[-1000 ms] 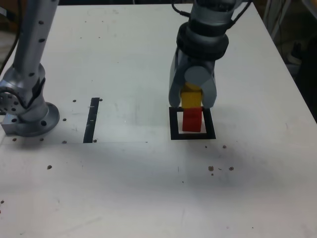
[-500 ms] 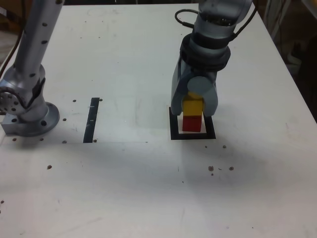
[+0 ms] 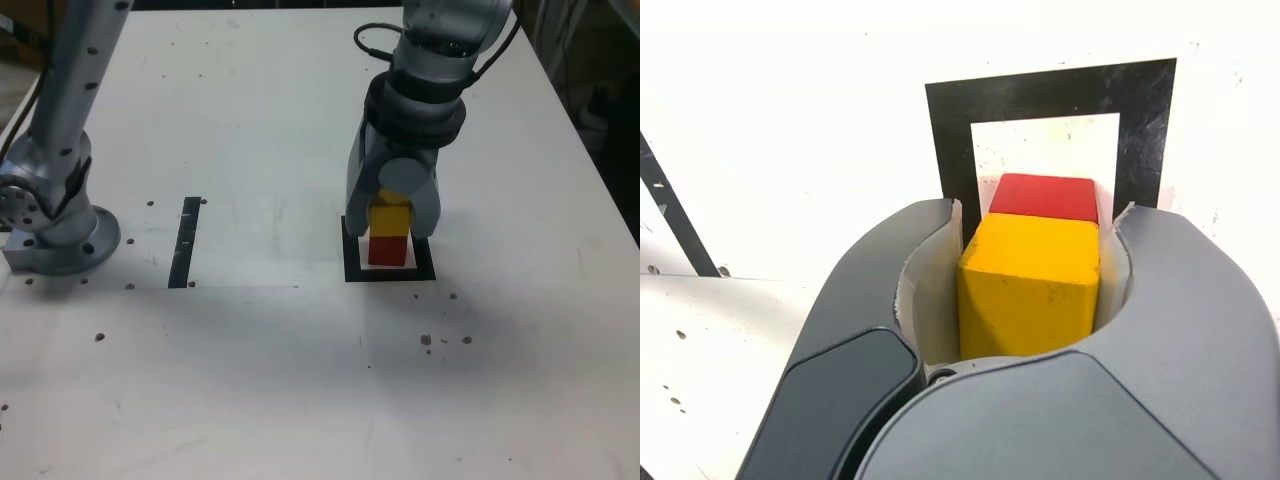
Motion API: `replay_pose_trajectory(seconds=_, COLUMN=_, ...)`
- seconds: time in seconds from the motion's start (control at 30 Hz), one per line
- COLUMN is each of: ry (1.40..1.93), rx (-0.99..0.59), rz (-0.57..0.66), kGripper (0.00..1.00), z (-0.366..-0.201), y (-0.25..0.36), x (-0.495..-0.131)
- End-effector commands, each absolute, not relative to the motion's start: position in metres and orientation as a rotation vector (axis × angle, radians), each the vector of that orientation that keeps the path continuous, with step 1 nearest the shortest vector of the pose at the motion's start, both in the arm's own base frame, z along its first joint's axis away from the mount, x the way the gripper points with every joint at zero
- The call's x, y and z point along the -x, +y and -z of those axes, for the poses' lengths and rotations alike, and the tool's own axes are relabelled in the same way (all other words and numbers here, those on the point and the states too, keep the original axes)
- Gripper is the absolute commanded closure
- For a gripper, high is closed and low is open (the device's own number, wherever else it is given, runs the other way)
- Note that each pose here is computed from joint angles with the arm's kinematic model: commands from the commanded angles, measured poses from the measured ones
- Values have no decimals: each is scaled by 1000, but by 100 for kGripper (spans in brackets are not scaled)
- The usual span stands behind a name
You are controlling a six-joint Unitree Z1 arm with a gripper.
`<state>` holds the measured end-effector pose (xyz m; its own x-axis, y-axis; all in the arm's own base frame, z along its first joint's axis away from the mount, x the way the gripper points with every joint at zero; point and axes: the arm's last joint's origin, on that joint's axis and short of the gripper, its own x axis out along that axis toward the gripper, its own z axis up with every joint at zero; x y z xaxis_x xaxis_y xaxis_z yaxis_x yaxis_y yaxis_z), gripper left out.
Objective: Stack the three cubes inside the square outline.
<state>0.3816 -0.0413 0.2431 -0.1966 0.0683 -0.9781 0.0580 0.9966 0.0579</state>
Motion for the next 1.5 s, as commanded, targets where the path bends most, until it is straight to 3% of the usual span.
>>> replay_pose_trajectory(seconds=0.0, ry=1783, rx=-98, rz=-7, kGripper=29, z=-239, y=-42, x=-383)
replay_pose_trajectory(seconds=0.17, ry=1772, rx=-126, rz=-10, kGripper=2, z=-251, y=-40, x=-378)
replay_pose_trajectory(seconds=0.33, ry=1723, rx=-138, rz=-10, kGripper=0, z=-275, y=-39, x=-369)
replay_pose_trajectory(seconds=0.57, ry=1622, rx=-211, rz=-42, kGripper=0, z=-329, y=-14, x=-339)
replay_pose_trajectory(seconds=0.73, ry=1598, rx=-259, rz=-87, kGripper=0, z=-345, y=51, x=-333)
replay_pose_trajectory(seconds=1.0, ry=1619, rx=-294, rz=-51, kGripper=0, z=-340, y=152, x=-348)
replay_pose_trajectory(seconds=1.23, ry=1714, rx=-306, rz=-33, kGripper=0, z=-303, y=198, x=-362)
replay_pose_trajectory(seconds=1.47, ry=1748, rx=-323, rz=23, kGripper=1, z=-272, y=213, x=-377)
